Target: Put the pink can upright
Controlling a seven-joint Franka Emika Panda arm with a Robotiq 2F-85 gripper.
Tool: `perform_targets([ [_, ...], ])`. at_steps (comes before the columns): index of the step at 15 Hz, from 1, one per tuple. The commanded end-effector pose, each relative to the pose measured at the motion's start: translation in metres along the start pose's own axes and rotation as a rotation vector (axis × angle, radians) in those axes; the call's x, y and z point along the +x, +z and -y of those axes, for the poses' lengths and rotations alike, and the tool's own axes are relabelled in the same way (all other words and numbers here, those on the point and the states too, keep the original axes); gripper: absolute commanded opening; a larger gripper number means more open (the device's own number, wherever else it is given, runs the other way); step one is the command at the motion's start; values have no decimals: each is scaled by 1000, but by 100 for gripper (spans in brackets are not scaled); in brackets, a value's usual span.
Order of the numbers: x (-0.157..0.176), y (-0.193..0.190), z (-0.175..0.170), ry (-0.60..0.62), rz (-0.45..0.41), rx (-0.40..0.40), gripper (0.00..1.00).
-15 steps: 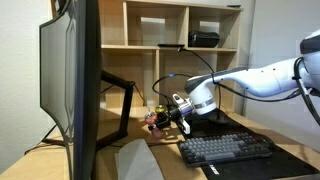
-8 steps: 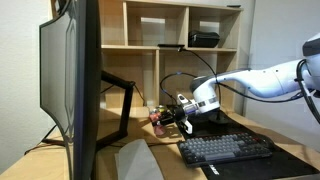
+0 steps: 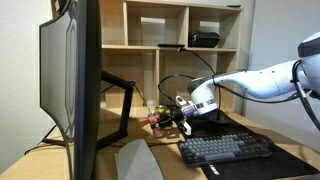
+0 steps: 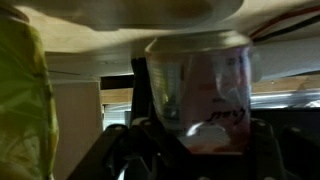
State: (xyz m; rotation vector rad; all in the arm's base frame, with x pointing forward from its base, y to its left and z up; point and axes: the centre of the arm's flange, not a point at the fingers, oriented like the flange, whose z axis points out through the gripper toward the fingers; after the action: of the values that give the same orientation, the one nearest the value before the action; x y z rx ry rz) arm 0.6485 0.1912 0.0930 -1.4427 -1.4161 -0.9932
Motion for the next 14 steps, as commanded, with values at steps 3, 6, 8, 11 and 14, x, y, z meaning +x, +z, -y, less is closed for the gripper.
perform_targets([
  [3,-23,-2,-10,34,35,-25,42],
  [6,-25,-6,-12,37,31,-39,72],
  [8,-26,-10,-10,38,35,-36,97],
  [11,-29,-14,-4,25,64,-36,100],
  [14,-23,-14,2,14,83,-29,100],
])
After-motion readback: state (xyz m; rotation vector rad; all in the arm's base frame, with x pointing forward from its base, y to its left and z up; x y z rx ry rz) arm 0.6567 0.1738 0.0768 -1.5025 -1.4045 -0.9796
